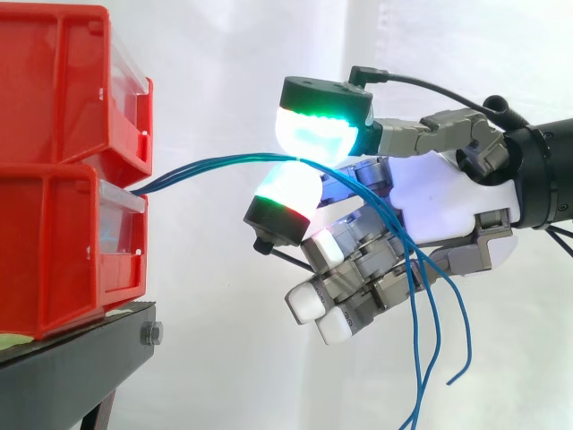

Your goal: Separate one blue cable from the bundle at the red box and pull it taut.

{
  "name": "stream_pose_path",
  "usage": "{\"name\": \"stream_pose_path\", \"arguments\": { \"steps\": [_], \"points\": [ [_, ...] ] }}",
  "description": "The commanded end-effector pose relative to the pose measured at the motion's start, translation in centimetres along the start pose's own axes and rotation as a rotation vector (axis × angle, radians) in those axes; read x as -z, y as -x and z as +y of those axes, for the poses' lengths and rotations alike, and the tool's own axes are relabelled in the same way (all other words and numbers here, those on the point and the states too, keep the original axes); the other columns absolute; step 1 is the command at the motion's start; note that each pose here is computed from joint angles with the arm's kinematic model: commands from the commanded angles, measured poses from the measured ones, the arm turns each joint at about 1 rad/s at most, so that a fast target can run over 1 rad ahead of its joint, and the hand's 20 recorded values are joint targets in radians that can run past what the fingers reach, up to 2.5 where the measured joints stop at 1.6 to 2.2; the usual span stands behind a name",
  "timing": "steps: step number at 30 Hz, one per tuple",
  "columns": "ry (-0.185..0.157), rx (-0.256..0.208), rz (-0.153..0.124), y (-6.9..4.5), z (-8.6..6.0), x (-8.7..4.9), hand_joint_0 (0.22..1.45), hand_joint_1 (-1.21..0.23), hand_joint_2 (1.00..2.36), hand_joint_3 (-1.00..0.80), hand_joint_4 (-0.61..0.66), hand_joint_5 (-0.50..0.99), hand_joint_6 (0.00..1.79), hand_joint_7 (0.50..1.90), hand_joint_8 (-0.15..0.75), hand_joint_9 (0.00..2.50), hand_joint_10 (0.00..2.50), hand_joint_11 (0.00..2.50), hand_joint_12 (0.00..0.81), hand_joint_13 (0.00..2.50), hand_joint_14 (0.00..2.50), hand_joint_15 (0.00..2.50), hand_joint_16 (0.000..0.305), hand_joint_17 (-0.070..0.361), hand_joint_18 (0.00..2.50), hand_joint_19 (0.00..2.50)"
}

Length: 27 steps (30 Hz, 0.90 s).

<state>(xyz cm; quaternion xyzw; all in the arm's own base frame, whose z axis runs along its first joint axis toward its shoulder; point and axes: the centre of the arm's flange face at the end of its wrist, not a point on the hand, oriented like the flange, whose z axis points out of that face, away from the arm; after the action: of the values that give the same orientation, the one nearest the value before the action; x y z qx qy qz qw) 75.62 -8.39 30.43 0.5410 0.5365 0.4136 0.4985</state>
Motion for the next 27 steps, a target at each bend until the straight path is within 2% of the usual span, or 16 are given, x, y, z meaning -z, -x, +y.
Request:
{"name": "stream_pose_path", "arguments": {
  "steps": [1, 7, 11, 13, 21, 24, 27],
  "points": [
    [-0.001, 0.002, -0.002, 0.09, -0.07, 0.01, 0.72, -0.88, 1.01, -0.39, -0.04, -0.18, 0.91, 1.13, 0.293, 0.9, 0.02, 0.75, 0.353, 0.77, 0.02, 0.43, 0.036, 0.08, 0.66, 0.47],
    [-0.001, 0.002, -0.001, -0.03, -0.06, 0.01, 0.68, -0.83, 1.0, -0.43, 0.03, -0.18, 0.9, 1.1, 0.297, 0.93, 0.02, 0.75, 0.354, 0.78, 0.02, 0.44, 0.035, 0.08, 0.66, 0.49],
    [-0.001, 0.004, 0.004, -0.28, -0.04, 0.01, 0.64, -0.76, 1.0, -0.48, 0.07, -0.18, 0.88, 1.02, 0.299, 0.94, 0.02, 0.74, 0.355, 0.79, 0.02, 0.44, 0.036, 0.08, 0.66, 0.5],
    [-0.001, 0.004, 0.002, -0.26, -0.04, 0.01, 0.62, -0.74, 1.0, -0.49, 0.08, -0.18, 0.86, 1.06, 0.305, 0.94, 0.02, 0.75, 0.358, 0.78, 0.02, 0.44, 0.036, 0.08, 0.66, 0.51],
    [-0.001, 0.004, 0.004, -0.38, -0.03, 0.01, 0.52, -0.63, 1.0, -0.5, 0.11, -0.18, 0.82, 1.01, 0.316, 0.92, 0.02, 0.73, 0.386, 0.77, 0.02, 0.45, 0.042, 0.094, 0.68, 0.52],
    [-0.001, 0.004, 0.007, -0.51, -0.01, 0.0, 0.5, -0.63, 1.0, -0.5, 0.11, -0.17, 0.82, 1.0, 0.325, 0.92, 0.02, 0.73, 0.394, 0.77, 0.02, 0.45, 0.044, 0.099, 0.68, 0.52],
    [0.001, 0.004, 0.008, -0.63, 0.01, -0.01, 0.49, -0.69, 1.0, -0.5, 0.12, -0.17, 0.81, 1.0, 0.327, 0.92, 0.02, 0.73, 0.396, 0.77, 0.02, 0.45, 0.044, 0.1, 0.69, 0.52]
  ]
}}
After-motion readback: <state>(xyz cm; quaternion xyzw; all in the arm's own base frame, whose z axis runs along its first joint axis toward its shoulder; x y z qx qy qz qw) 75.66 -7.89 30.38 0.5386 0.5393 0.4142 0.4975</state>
